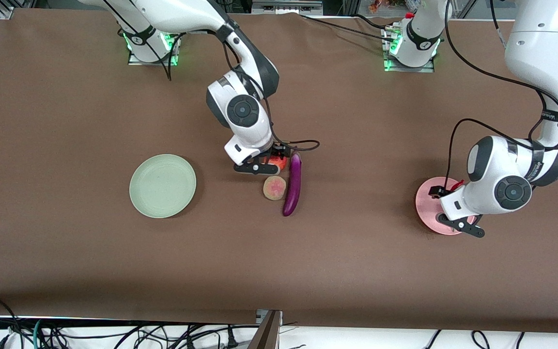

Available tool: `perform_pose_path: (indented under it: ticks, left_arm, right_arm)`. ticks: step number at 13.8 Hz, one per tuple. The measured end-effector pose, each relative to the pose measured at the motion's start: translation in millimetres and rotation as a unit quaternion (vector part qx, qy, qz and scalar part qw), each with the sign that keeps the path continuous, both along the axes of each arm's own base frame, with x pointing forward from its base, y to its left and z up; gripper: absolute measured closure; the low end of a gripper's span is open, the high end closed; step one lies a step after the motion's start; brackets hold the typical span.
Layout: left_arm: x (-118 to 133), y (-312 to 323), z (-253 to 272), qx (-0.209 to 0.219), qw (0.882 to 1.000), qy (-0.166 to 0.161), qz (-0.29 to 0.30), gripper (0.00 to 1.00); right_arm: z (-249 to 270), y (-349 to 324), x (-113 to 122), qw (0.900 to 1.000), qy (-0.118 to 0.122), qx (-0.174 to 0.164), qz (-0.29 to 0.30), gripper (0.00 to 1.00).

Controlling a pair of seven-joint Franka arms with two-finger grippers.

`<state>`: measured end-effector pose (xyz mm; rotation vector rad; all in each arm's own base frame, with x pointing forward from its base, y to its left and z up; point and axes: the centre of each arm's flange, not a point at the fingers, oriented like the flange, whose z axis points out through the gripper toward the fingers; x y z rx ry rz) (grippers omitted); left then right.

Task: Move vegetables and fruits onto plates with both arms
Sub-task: 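Release the chili on the pink plate while the right gripper grasps the pomegranate, then carry the pomegranate to the green plate while the left gripper grasps the eggplant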

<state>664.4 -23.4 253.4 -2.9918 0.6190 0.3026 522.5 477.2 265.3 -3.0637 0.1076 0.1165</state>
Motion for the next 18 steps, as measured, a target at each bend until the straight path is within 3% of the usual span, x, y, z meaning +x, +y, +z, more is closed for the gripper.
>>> perform_pose_path:
  ticks: [6,10,11,12,15,18]
  left_arm:
    - [-8.2,-61.6,13.5,-0.012,1.000,0.006,-0.015,0.00]
    - [-13.0,-80.5,11.6,-0.007,1.000,0.011,-0.012,0.00]
    - [-13.7,-84.1,11.4,-0.006,1.000,0.011,-0.011,0.00]
    - [-14.3,-87.6,11.4,-0.005,1.000,0.010,-0.007,0.00]
    - [-20.4,-119.4,12.3,0.000,1.000,0.006,0.006,0.00]
    - [-42.8,-200.2,18.5,-0.001,1.000,-0.003,0.025,0.00]
  right_arm:
    - [-37.7,14.3,-6.7,1.000,-0.013,-0.003,-0.007,0.00]
    - [-61.2,17.5,-11.6,1.000,-0.007,-0.010,-0.012,0.00]
    - [-60.4,17.5,-10.5,1.000,-0.009,-0.009,-0.012,0.07]
    - [-57.9,17.3,-8.3,1.000,-0.011,-0.008,-0.014,0.19]
    - [-49.3,13.5,0.7,1.000,-0.015,-0.004,-0.024,0.20]
    - [-7.7,-31.4,35.1,0.999,0.011,-0.022,-0.020,0.20]
